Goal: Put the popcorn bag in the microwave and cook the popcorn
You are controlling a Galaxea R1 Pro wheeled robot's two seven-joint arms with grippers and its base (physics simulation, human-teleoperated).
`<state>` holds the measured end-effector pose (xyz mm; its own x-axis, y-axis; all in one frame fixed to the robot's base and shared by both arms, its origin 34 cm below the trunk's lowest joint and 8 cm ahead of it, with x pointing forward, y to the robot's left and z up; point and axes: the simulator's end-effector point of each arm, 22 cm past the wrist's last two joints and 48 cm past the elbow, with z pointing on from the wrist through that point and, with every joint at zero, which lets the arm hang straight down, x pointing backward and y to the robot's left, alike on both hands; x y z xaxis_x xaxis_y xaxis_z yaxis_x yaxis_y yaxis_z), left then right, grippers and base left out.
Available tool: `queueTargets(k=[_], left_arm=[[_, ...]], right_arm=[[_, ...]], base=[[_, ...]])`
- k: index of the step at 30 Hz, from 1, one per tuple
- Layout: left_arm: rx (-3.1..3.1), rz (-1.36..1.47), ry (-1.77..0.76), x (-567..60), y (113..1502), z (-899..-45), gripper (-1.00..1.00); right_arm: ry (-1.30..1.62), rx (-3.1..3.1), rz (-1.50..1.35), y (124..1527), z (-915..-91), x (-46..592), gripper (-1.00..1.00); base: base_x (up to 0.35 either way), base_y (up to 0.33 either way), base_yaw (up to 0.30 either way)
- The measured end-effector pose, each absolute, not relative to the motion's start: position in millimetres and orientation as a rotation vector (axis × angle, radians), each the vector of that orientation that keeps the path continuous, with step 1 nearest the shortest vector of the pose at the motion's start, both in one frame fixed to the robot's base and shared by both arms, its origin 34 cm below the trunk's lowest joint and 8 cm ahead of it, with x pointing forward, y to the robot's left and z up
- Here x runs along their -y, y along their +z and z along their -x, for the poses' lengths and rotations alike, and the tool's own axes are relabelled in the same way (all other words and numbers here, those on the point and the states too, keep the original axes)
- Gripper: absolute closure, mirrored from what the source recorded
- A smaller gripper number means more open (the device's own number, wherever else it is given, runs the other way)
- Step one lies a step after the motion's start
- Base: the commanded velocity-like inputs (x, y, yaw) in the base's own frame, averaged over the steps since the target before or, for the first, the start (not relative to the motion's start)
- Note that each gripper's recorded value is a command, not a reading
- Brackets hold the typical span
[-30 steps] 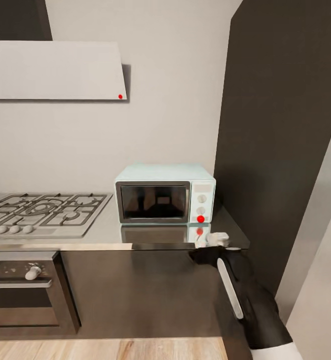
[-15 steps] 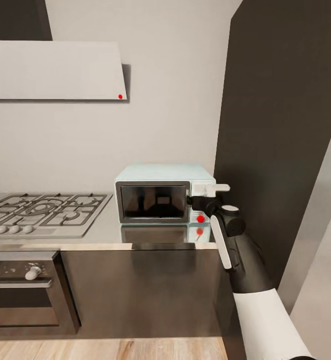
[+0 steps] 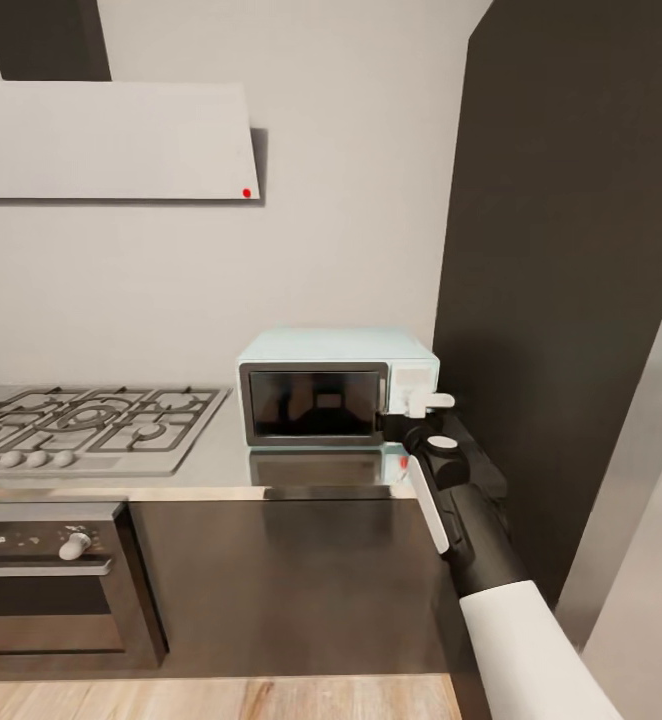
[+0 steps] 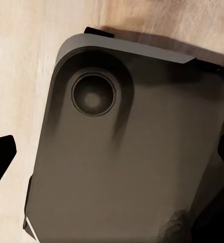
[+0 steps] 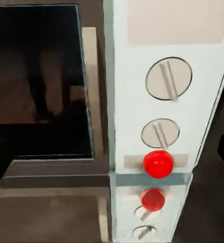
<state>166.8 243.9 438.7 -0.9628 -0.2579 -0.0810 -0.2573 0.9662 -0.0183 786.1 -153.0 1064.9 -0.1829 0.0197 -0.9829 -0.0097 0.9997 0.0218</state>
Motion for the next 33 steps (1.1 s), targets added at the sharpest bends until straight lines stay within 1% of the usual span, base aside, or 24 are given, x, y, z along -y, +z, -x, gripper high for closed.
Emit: queueTargets(k=[5, 7, 10, 18, 33], left_arm=[[-3.033, 0.397, -0.011, -244, 439, -167, -1.0], [-3.033, 0.397, -0.011, -244, 439, -167, -1.0], [-3.034, 0.397, -0.011, -244, 439, -167, -1.0], [-3.035, 0.397, -0.012, -244, 439, -166, -1.0], [-3.034, 0.396, -0.011, -244, 439, -166, -1.0]], right_arm=[[0.021, -1.768, -0.004, 1059, -787, 155, -1.0], [-0.002, -1.775, -0.002, 1054, -789, 165, -1.0], [-0.031, -1.776, -0.003, 1052, -790, 178, -1.0], [-0.039, -1.777, -0.009, 1052, -790, 181, -1.0], [-0.039, -1.778, -0.011, 1051, -790, 181, -1.0]], base=[[0.0, 0.308, 0.0], [0.0, 0.132, 0.0], [0.0, 0.019, 0.0], [0.001, 0.001, 0.0], [0.113, 0.0, 0.0]])
